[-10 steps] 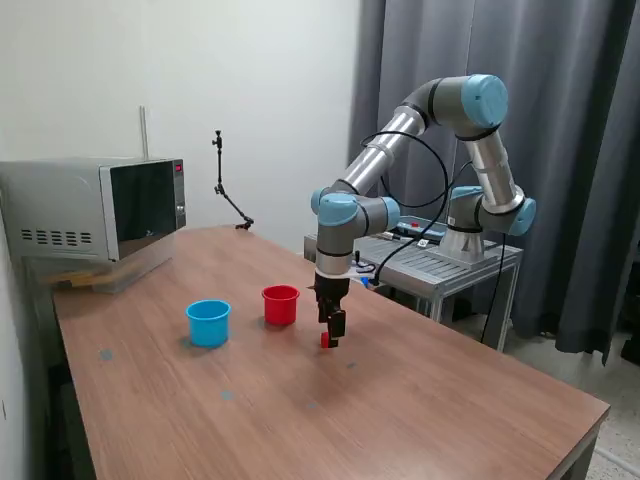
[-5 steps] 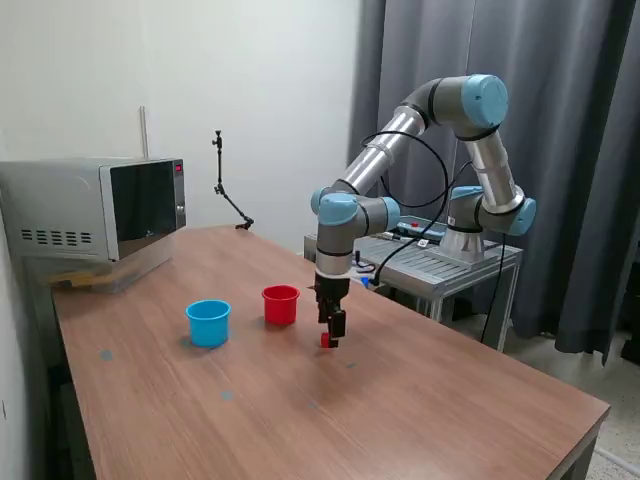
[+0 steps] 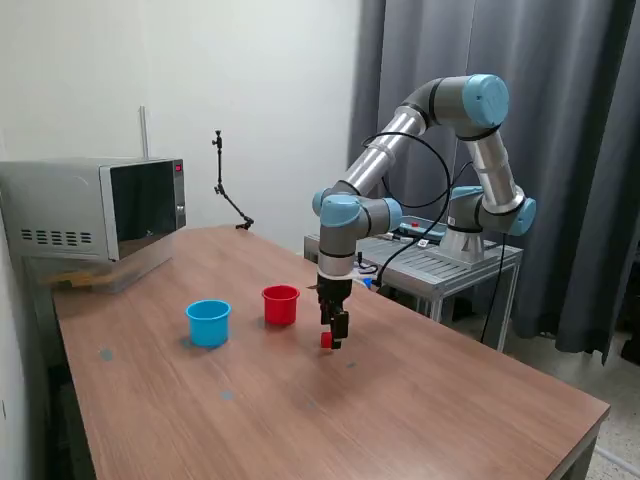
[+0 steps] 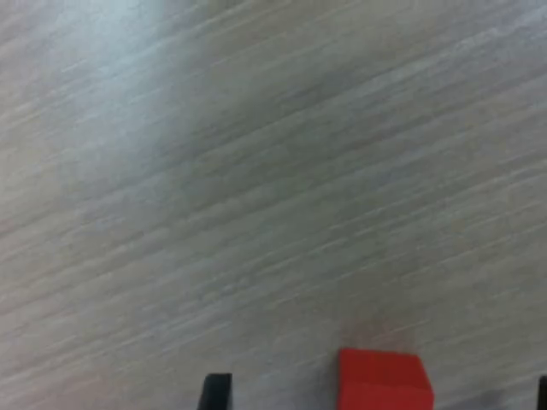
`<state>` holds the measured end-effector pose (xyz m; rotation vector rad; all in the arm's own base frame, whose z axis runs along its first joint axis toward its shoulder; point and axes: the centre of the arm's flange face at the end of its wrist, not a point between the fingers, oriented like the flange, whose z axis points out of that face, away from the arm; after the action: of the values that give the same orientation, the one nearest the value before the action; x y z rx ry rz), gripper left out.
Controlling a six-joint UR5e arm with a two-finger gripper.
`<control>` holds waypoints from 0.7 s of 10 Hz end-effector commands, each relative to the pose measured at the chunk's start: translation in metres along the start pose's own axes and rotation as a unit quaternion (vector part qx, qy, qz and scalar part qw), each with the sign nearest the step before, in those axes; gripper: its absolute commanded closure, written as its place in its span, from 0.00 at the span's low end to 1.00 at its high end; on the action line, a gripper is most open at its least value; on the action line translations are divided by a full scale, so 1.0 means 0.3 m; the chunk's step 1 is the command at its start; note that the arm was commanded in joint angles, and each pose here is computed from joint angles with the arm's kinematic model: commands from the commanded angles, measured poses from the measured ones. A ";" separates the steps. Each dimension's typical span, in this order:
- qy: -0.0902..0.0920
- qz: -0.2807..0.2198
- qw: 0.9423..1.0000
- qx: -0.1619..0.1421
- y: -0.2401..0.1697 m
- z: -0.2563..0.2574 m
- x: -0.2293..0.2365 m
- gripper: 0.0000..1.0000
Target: Place red objects in the red bin, and blue objects in the blue bin.
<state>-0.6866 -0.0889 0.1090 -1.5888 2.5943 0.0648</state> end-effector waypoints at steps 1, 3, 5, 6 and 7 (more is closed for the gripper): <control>-0.001 -0.003 1.000 0.002 -0.011 0.006 0.006 0.00; -0.001 -0.004 1.000 0.001 -0.018 0.003 0.014 1.00; -0.001 -0.005 1.000 0.002 -0.021 0.007 0.017 1.00; -0.001 -0.009 1.000 0.002 -0.031 0.005 0.031 1.00; -0.001 -0.009 1.000 0.002 -0.031 0.005 0.032 1.00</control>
<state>-0.6829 -0.0989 0.1067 -1.6049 2.5799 0.0612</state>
